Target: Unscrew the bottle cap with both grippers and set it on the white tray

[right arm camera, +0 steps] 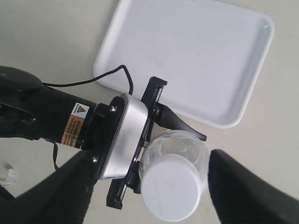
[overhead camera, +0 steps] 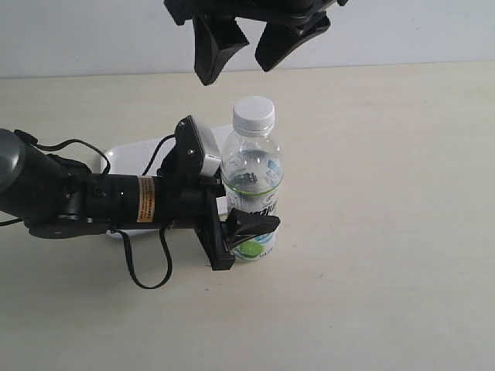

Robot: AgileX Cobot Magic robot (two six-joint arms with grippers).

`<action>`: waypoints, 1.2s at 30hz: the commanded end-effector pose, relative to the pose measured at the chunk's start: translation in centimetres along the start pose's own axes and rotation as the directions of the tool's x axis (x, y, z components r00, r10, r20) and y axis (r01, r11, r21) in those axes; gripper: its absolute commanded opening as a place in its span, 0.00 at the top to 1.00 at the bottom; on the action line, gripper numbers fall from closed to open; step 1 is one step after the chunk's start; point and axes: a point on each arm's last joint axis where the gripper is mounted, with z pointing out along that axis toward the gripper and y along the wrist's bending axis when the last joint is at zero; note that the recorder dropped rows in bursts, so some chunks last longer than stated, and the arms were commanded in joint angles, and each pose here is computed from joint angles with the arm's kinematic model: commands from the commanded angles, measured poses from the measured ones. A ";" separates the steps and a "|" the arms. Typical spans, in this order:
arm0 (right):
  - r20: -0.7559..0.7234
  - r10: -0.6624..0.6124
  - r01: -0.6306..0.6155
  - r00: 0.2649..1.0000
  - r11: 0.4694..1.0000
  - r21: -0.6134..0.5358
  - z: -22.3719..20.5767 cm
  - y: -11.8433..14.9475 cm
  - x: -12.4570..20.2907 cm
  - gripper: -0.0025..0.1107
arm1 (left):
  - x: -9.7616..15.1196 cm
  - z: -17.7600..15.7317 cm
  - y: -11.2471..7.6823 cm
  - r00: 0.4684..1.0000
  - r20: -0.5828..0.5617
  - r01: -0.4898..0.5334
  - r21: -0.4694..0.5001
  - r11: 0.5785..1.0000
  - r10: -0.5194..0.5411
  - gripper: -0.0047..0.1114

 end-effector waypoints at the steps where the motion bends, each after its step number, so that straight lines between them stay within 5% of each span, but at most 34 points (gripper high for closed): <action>1: -0.006 0.030 -0.030 1.000 0.999 0.018 0.6 -0.2 -0.3 0.39 | -0.3 -0.1 0.2 1.000 0.000 0.000 -0.011 1.000 0.000 0.96; 14: -0.014 -0.044 0.044 0.999 0.998 0.032 -2.6 -0.3 4.5 0.39 | -0.3 -0.1 0.2 1.000 -0.001 0.000 -0.012 1.000 0.000 0.96; 36: -0.077 -0.011 0.015 0.997 0.999 0.045 2.0 -0.8 1.2 0.39 | -0.3 0.0 0.1 1.000 -0.002 0.001 -0.006 1.000 -0.001 0.96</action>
